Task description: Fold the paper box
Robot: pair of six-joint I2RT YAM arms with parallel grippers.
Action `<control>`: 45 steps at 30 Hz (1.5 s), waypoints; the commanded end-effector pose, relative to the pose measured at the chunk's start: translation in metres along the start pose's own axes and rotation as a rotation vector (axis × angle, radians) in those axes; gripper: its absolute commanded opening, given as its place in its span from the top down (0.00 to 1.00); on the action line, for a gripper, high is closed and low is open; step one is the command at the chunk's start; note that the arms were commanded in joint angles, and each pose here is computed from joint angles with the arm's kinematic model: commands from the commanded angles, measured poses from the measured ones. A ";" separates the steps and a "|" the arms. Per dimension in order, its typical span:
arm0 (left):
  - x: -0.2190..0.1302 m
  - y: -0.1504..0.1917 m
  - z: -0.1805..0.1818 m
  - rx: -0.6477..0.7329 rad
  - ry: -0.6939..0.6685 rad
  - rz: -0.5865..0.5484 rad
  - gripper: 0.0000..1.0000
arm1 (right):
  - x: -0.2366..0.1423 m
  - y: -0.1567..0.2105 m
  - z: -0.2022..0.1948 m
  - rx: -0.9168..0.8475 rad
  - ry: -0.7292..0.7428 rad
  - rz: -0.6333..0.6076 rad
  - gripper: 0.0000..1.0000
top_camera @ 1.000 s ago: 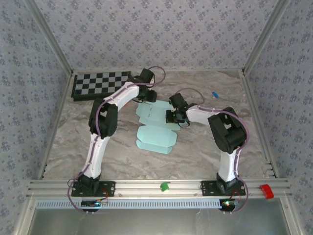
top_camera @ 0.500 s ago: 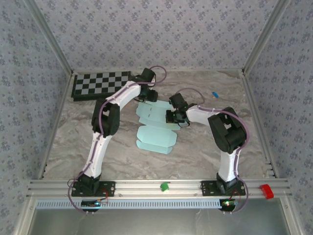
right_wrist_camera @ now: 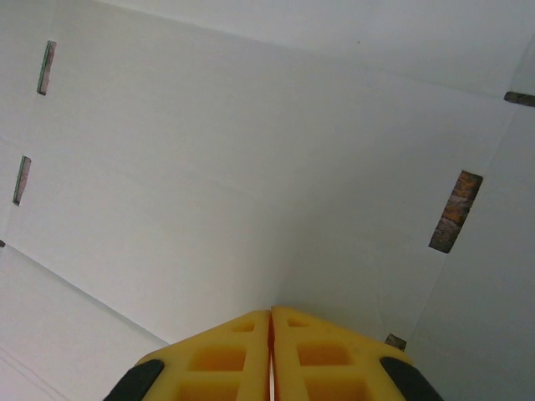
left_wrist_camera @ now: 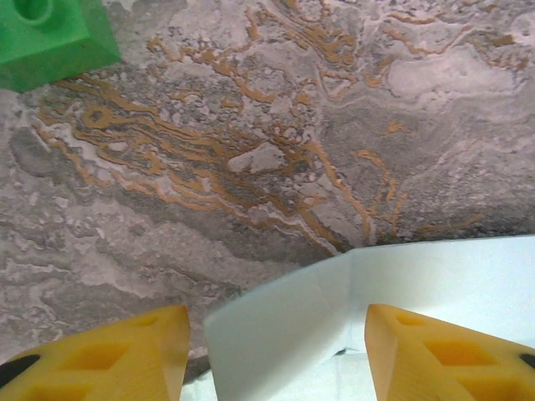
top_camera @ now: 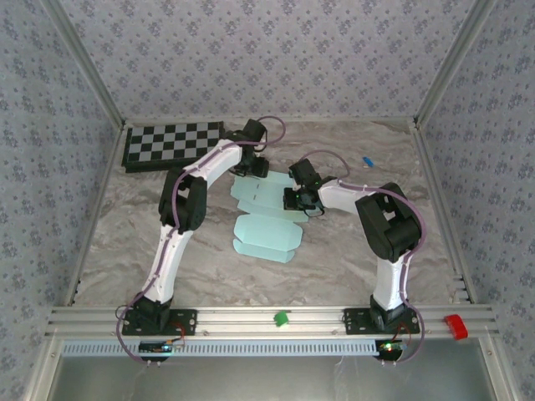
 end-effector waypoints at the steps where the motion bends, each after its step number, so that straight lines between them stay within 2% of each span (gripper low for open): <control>1: -0.007 -0.001 0.009 -0.012 -0.052 -0.006 0.39 | 0.013 0.017 -0.020 0.025 0.079 0.065 0.90; 4: -0.006 -0.001 0.006 -0.004 -0.026 -0.007 0.39 | 0.014 0.017 -0.021 0.025 0.080 0.066 0.90; 10: -0.008 -0.005 -0.007 0.026 0.067 -0.033 0.46 | 0.016 0.018 -0.022 0.026 0.086 0.070 0.90; 13: -0.012 -0.006 -0.008 0.028 0.082 -0.041 0.52 | 0.016 0.018 -0.022 0.028 0.086 0.072 0.90; 27: -0.039 -0.020 -0.026 0.097 0.128 -0.128 0.58 | 0.017 0.020 -0.024 0.025 0.101 0.078 0.90; 45: -0.012 -0.019 -0.047 0.104 0.264 -0.099 0.58 | 0.021 0.024 -0.028 0.019 0.113 0.092 0.91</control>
Point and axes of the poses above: each hand's point on the last joint's axis, 136 mm out from that joint toward the fingers, its own x axis out along the fingers, its own z axis along the line the jaws close on, y = z × x, the point moved 6 cm from there along -x, back along the fingers, and after that the axes turned 15 degrees about x, right-handed, at the moved point
